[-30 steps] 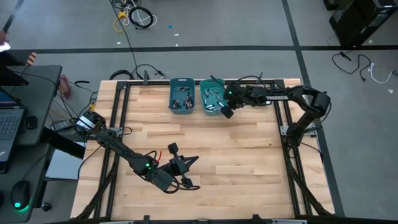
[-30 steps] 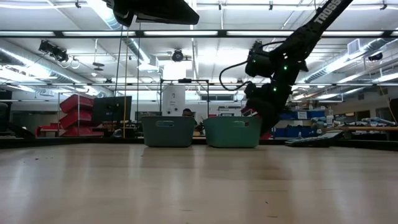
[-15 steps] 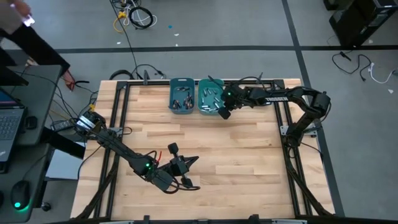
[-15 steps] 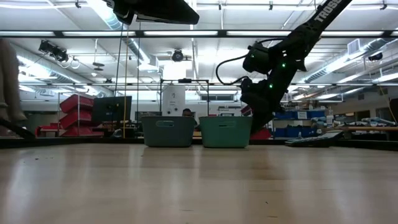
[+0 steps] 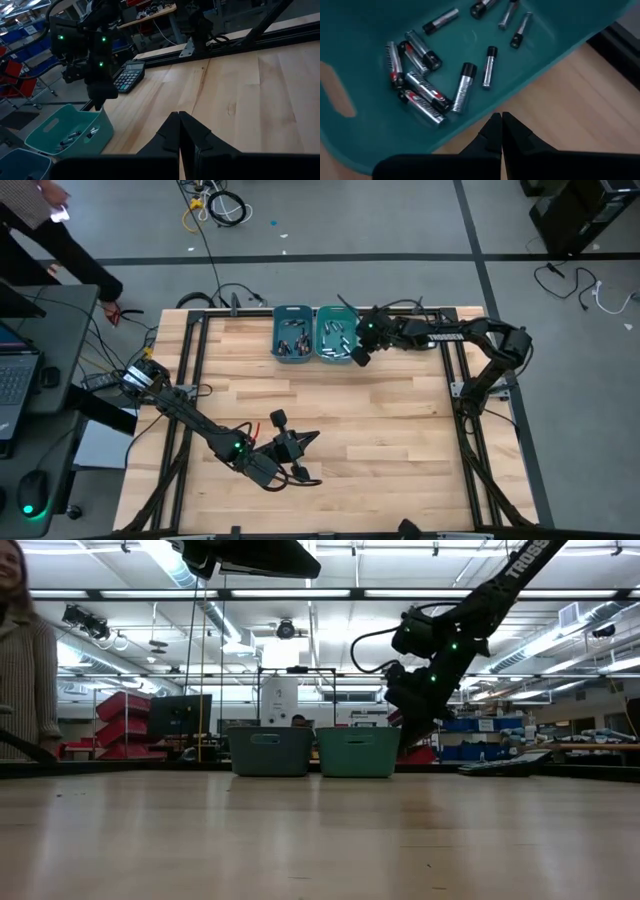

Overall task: Sort batteries
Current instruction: Move all the bins to the top corner of the table

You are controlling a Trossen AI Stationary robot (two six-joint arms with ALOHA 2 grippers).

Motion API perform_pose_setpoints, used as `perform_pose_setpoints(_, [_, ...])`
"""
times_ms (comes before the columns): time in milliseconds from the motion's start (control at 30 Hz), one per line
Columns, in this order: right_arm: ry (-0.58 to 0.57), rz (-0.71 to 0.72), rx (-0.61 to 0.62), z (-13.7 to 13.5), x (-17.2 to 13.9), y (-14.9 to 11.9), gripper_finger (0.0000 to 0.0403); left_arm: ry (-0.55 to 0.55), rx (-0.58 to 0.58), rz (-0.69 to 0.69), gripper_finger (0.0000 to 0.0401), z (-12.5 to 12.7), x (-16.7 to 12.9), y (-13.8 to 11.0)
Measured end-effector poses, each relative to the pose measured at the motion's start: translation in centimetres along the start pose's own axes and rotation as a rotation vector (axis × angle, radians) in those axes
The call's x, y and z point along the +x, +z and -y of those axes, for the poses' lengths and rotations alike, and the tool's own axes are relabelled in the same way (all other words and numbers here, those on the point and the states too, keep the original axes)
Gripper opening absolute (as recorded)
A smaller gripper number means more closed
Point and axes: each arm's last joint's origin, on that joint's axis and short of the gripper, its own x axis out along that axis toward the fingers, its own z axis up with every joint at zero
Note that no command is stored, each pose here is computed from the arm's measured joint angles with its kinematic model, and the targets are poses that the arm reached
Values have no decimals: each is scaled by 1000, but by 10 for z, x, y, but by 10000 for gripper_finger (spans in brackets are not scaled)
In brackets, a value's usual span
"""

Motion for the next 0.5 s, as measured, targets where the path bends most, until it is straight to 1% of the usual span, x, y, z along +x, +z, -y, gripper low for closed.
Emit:
perform_pose_setpoints(67, [-20,-3,-8,4,0,0,0,0,0,0,0,0,0,0])
perform_pose_setpoints(200, [-111,-36,1,22,1,-2,0,0,0,0,0,0,0,0])
perform_pose_setpoints(267, [-126,-40,11,31,1,-2,0,0,0,0,0,0,0,0])
perform_pose_setpoints(367, [-120,-28,13,40,0,0,0,0,-13,8,0,0,0,1])
perform_pose_setpoints(500, [-65,30,6,47,0,6,0,-6,-62,32,0,-3,4,6])
